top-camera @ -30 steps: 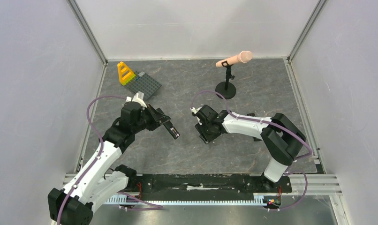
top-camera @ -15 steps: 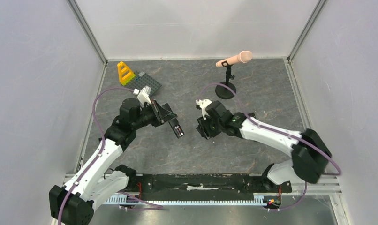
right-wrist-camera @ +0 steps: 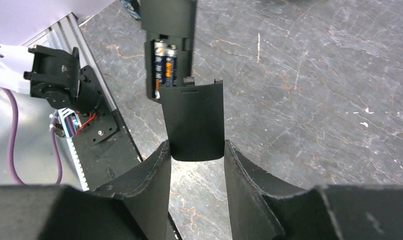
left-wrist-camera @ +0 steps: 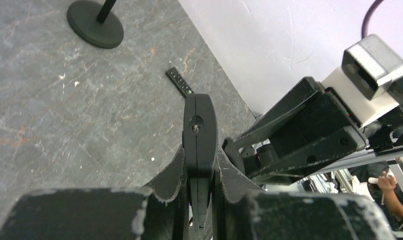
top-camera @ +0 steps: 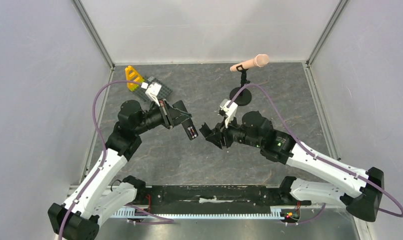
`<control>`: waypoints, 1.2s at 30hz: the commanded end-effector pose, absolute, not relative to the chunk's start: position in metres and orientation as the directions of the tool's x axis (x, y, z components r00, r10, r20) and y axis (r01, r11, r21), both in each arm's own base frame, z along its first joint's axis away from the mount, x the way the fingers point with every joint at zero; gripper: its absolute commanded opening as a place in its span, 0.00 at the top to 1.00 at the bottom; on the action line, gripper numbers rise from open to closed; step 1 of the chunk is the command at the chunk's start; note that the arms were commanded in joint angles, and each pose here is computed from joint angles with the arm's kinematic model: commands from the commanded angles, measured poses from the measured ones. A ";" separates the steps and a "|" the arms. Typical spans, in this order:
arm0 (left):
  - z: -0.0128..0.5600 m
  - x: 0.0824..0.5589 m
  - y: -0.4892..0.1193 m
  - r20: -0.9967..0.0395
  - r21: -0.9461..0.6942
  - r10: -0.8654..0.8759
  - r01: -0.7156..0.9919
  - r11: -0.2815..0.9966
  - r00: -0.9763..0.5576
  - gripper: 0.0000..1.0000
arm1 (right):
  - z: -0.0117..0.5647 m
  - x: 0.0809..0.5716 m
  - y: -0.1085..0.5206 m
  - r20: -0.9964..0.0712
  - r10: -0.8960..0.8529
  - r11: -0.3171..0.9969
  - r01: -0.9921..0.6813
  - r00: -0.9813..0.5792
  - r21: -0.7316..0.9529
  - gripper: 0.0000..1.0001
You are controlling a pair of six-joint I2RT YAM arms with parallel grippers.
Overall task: Load the batteries into the remote control
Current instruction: Load the battery cover into the remote control.
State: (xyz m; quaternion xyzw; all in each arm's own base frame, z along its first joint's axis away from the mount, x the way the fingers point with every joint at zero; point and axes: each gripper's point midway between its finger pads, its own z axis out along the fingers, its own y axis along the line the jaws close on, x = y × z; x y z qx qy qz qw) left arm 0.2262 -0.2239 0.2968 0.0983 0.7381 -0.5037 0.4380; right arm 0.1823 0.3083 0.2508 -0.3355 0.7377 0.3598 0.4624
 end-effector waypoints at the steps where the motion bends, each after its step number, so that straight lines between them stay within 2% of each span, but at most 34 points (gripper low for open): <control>1: 0.342 0.222 -0.227 -0.848 -0.530 -0.306 0.723 0.443 -0.433 0.98 | 0.283 0.178 0.319 -0.951 -0.122 0.509 -0.840 -0.284 0.186 0.80; 7: 0.350 0.220 -0.225 -0.867 -0.492 -0.334 0.736 0.464 -0.369 0.98 | 0.289 0.177 0.330 -0.940 -0.142 0.565 -0.805 -0.311 0.181 0.81; 22: 0.346 0.223 -0.224 -0.869 -0.491 -0.330 0.724 0.486 -0.368 0.98 | 0.284 0.185 0.349 -0.916 -0.140 0.643 -0.737 -0.377 0.206 0.82; 36: 0.340 0.223 -0.226 -0.861 -0.506 -0.332 0.711 0.488 -0.385 0.98 | 0.291 0.182 0.359 -0.924 -0.116 0.619 -0.754 -0.365 0.220 0.82</control>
